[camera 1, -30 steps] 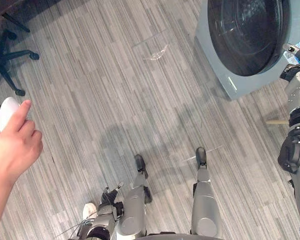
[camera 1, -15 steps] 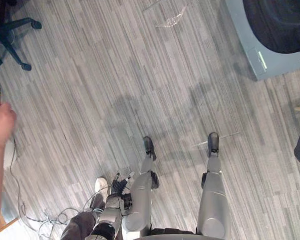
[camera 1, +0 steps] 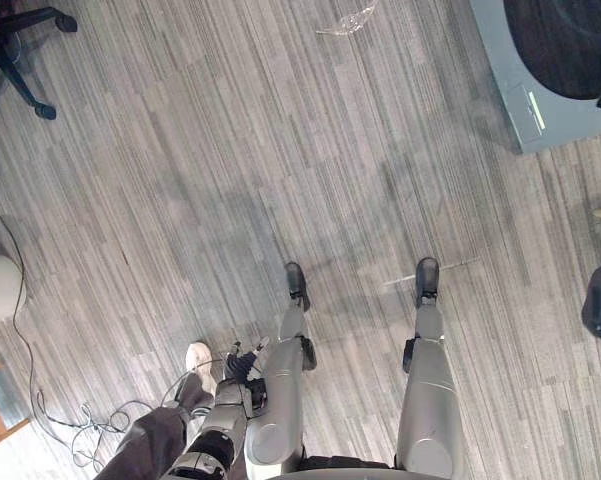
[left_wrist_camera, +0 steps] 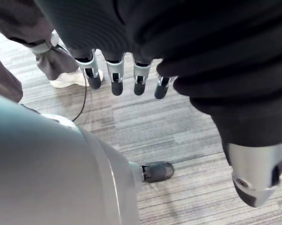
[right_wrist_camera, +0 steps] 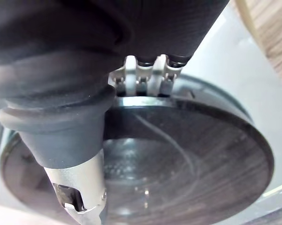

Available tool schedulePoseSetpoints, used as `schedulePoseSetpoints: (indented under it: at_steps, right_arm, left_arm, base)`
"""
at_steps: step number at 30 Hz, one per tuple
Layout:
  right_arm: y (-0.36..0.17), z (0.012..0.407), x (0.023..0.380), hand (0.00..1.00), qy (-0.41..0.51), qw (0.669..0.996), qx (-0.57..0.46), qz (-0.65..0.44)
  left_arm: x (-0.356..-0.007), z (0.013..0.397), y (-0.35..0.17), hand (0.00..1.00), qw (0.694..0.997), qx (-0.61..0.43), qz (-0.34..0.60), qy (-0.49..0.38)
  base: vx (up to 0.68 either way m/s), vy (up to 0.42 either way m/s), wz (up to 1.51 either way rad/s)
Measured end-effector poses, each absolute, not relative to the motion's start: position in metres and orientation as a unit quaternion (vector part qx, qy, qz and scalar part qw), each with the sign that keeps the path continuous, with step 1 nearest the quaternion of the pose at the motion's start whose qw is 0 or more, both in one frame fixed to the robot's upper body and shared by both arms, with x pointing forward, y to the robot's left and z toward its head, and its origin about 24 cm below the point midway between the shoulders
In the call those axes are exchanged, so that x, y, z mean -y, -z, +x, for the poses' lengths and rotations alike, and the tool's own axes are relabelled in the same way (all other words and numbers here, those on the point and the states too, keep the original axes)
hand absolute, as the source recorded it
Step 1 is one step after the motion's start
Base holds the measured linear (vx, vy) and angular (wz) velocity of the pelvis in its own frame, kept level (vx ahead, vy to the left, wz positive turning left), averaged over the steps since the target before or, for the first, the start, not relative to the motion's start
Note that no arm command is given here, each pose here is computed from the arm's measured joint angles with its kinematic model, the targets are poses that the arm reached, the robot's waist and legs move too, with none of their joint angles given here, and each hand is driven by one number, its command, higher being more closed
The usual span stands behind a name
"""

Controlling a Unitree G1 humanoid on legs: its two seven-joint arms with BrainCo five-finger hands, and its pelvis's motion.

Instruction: Pick up the laundry basket with both hands and put the clothes into the washing machine.

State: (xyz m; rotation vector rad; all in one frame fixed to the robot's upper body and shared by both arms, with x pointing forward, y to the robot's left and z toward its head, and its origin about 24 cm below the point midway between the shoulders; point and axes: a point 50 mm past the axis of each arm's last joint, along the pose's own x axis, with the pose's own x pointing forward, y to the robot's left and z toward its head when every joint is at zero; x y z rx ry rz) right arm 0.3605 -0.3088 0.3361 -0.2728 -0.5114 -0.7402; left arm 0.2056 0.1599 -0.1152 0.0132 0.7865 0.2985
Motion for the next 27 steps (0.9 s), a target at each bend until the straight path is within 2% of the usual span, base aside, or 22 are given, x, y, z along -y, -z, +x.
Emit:
schedulePoseSetpoints:
  at_steps: [4,5,8,11,12,15,17,20,24,27]
  right_arm:
    - [-0.303,0.369,0.267,0.0,0.304,0.906,0.251,-0.155]
    - [-0.293,0.372,0.241,0.0,0.267,0.913,0.26,-0.165]
    - [-0.28,0.38,0.196,0.0,0.189,0.931,0.26,-0.171]
    - [-0.263,0.382,0.132,0.0,0.04,0.946,0.266,-0.184]
    - [-0.255,0.379,0.1,0.0,-0.033,0.945,0.268,-0.184]
    - [-0.245,0.371,0.063,0.0,-0.107,0.946,0.269,-0.149]
    - [-0.238,0.369,0.054,0.0,-0.126,0.951,0.256,-0.123]
    - [-0.23,0.368,0.058,0.0,-0.124,0.957,0.242,-0.098]
    - [-0.216,0.351,0.078,0.0,-0.107,0.96,0.255,-0.052]
    - [-0.182,0.334,0.098,0.0,-0.091,0.969,0.227,-0.038]
  left_arm:
    - [-0.162,0.203,0.117,0.0,0.906,-0.389,-0.005,-0.167]
    - [-0.163,0.201,0.119,0.0,0.902,-0.395,-0.006,-0.172]
    - [-0.168,0.199,0.12,0.0,0.896,-0.404,-0.015,-0.186]
    - [-0.176,0.196,0.122,0.0,0.885,-0.412,-0.032,-0.213]
    - [-0.18,0.194,0.123,0.0,0.881,-0.415,-0.039,-0.223]
    - [-0.186,0.192,0.123,0.0,0.875,-0.416,-0.049,-0.241]
    - [-0.199,0.186,0.125,0.0,0.863,-0.424,-0.053,-0.269]
    - [-0.212,0.174,0.128,0.0,0.85,-0.438,-0.043,-0.291]
    - [-0.225,0.161,0.133,0.0,0.834,-0.46,-0.023,-0.303]
    - [-0.227,0.159,0.133,0.0,0.834,-0.467,0.001,-0.295]
  base:
    - [-0.04,-0.006,0.02]
    - [-0.04,-0.017,-0.01]
    - [-0.06,-0.018,0.02]
    - [-0.05,-0.012,0.16]
    - [-0.03,-0.001,0.18]
    - [-0.02,0.022,0.32]
    - [-0.02,0.037,0.44]
    - [0.0,0.045,0.17]
    - [0.01,0.03,-0.15]
    - [-0.03,0.008,-0.3]
